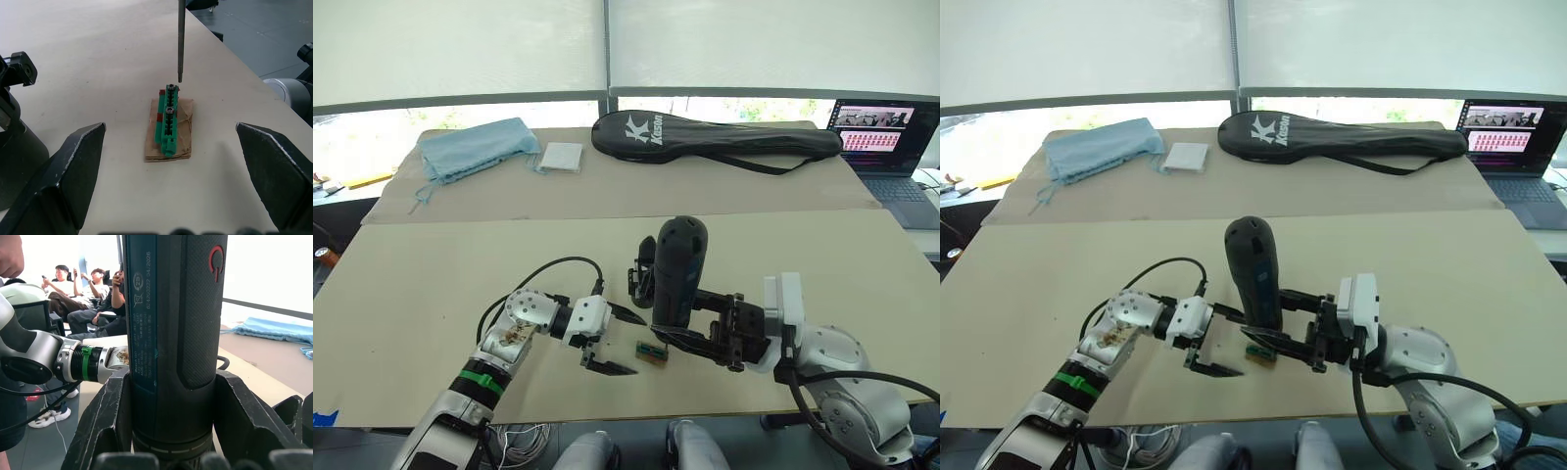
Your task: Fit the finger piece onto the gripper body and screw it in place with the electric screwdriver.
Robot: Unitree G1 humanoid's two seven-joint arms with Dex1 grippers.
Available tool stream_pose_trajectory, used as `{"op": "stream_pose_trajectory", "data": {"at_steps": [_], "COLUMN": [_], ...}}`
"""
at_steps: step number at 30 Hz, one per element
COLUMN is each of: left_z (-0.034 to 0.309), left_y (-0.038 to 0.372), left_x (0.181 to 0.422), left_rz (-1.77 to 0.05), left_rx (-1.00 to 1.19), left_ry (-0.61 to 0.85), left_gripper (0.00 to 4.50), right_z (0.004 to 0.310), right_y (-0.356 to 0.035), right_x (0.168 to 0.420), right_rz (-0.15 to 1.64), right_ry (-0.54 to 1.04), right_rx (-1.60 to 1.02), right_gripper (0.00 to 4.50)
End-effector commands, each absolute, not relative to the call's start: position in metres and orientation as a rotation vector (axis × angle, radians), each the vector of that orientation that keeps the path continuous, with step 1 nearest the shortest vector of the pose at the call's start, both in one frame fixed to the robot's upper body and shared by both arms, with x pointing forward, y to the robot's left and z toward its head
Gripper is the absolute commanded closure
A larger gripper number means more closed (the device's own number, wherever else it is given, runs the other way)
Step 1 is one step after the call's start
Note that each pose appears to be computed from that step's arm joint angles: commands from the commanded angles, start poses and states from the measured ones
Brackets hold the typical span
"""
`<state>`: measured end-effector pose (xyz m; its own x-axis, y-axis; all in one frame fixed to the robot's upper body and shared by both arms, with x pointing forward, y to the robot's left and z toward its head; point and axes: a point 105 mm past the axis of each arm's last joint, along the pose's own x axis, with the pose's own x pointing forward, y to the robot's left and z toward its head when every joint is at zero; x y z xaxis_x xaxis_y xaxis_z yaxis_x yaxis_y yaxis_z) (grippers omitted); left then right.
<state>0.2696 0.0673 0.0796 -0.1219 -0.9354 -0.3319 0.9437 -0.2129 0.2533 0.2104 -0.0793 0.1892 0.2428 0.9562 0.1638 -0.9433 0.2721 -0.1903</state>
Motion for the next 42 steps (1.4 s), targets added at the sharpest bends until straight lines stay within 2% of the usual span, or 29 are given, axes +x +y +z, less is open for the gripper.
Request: {"op": "stream_pose_trajectory", "data": {"at_steps": [1,28,42], "left_z": [0.0858,0.0835,0.0860], "left_y": [0.0670,0.0662,0.0646], "left_x": [0.2722,0.2686,0.2700], "left_rz": [-1.714,-1.732,-1.722], "left_rx": [0.502,0.512,0.510], "left_ry": [-0.006,0.000,-0.013], "left_gripper": [0.00,0.00,0.00], "right_z": [0.2085,0.2034,0.2039], "right_y": [-0.0770,-0.0789,-0.0767], "right_x": [0.2023,0.2122,0.2066], "right_rz": [1.324,1.299,1.322], "right_ry": [-0.369,-0.351,-0.356], "right_rx": [-0.070,-0.093,-0.089], "right_gripper": [2.62,2.62,2.62]}}
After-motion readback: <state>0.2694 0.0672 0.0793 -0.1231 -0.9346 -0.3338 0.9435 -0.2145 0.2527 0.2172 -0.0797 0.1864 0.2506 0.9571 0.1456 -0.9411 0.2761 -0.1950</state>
